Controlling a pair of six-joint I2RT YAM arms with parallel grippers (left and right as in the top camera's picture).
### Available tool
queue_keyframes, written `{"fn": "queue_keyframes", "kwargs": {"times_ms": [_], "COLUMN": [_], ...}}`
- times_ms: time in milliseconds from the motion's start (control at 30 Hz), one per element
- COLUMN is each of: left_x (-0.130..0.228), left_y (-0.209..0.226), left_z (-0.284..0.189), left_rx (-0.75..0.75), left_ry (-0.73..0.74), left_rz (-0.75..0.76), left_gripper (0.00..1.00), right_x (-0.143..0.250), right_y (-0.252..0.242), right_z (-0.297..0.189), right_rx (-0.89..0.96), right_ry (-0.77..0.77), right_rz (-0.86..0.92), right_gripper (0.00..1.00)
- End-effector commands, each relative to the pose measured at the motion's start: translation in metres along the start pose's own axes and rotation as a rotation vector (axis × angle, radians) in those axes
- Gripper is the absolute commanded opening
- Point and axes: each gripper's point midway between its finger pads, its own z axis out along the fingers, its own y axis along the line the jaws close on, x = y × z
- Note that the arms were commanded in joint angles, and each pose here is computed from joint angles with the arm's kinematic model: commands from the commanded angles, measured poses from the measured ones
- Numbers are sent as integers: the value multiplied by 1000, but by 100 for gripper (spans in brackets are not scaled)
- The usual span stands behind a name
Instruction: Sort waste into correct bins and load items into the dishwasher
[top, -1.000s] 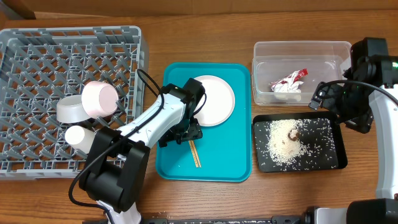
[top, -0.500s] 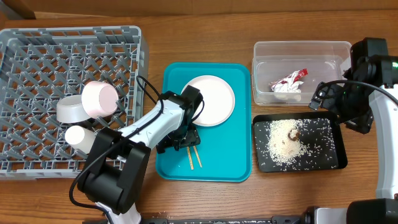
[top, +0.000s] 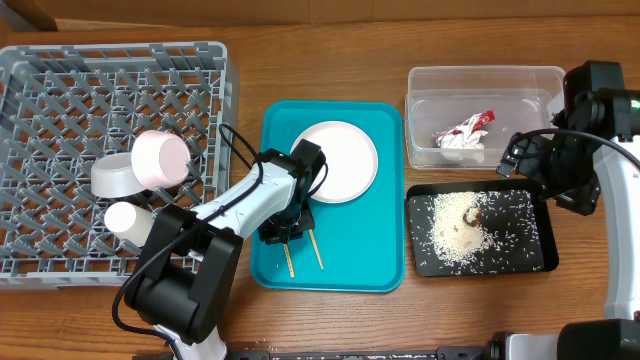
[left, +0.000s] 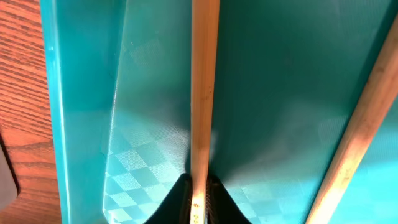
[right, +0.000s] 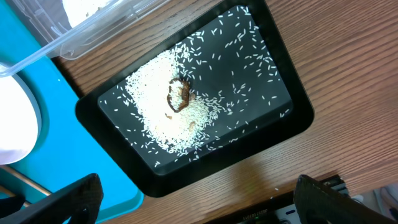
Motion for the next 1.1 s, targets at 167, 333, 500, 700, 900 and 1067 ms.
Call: {"fn": "queue_keyframes", "kwargs": {"times_ms": [167,333,500,700,900,1067], "left_x": [7,-4,-35,-63,-96,-125], "left_y": [4,5,8,33,96,119], "left_z": [11,-3,-62,-158,-158,-135], "left_rx": [14,16,53,150,76,79], "left_ry": [12,-6,-157,-428,-457,-426], "left_rz": [16,57,75,312,297,237], "left_gripper": [14,4,4,4,4,4], "right_x": [-3,-3,-3,-3,-2,-2], "right_y": [1,1,1,1,2,2], "right_z": [-8,-8,-8,-8,-8,-8], "right_rx": [-14,-14,-14,-14,-16,-16], "right_ry": [-31,-31,-30,-31,-28,-27], "right_rz": [1,1,1,1,1,1], "right_gripper": [100,100,100,100,100,100]}}
